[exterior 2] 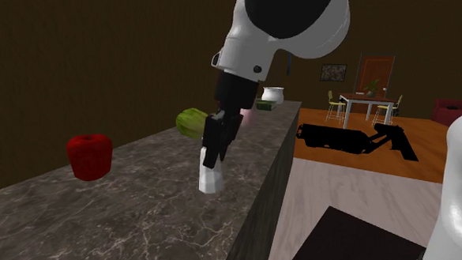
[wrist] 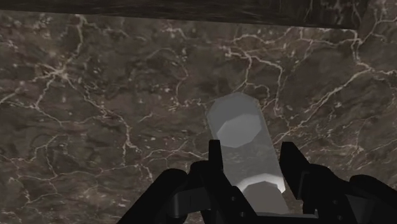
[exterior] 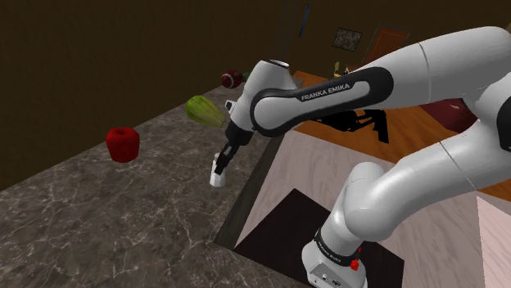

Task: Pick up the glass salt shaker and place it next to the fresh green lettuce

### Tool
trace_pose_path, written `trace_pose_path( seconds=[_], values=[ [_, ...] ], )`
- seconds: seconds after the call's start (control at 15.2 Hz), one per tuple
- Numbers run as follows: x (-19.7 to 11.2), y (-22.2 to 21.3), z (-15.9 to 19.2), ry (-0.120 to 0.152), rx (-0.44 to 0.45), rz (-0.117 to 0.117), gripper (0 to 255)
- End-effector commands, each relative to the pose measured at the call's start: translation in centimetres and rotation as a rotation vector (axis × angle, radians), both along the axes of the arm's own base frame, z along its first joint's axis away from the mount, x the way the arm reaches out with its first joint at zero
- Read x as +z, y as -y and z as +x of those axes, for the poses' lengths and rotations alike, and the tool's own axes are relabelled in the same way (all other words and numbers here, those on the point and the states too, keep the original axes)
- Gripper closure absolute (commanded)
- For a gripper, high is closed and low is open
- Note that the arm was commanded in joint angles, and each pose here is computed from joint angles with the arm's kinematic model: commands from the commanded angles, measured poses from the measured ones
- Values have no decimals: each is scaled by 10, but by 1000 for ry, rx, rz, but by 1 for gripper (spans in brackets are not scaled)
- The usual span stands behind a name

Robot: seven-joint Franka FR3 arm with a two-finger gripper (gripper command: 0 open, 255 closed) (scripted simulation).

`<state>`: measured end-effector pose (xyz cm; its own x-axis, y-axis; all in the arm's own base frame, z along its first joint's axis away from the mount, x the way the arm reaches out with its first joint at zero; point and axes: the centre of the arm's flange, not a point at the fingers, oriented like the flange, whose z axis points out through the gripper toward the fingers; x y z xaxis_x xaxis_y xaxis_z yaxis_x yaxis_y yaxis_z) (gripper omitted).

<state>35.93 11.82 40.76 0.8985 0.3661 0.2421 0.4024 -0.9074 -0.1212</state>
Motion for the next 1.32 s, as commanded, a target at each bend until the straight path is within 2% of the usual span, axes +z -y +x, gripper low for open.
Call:
trace_pose_path(
  seconds=[0.0, 1.25],
  values=[
    [11, 1, 0, 0, 0, 0, 255],
    [111, 1, 0, 0, 0, 0, 255]
  ],
)
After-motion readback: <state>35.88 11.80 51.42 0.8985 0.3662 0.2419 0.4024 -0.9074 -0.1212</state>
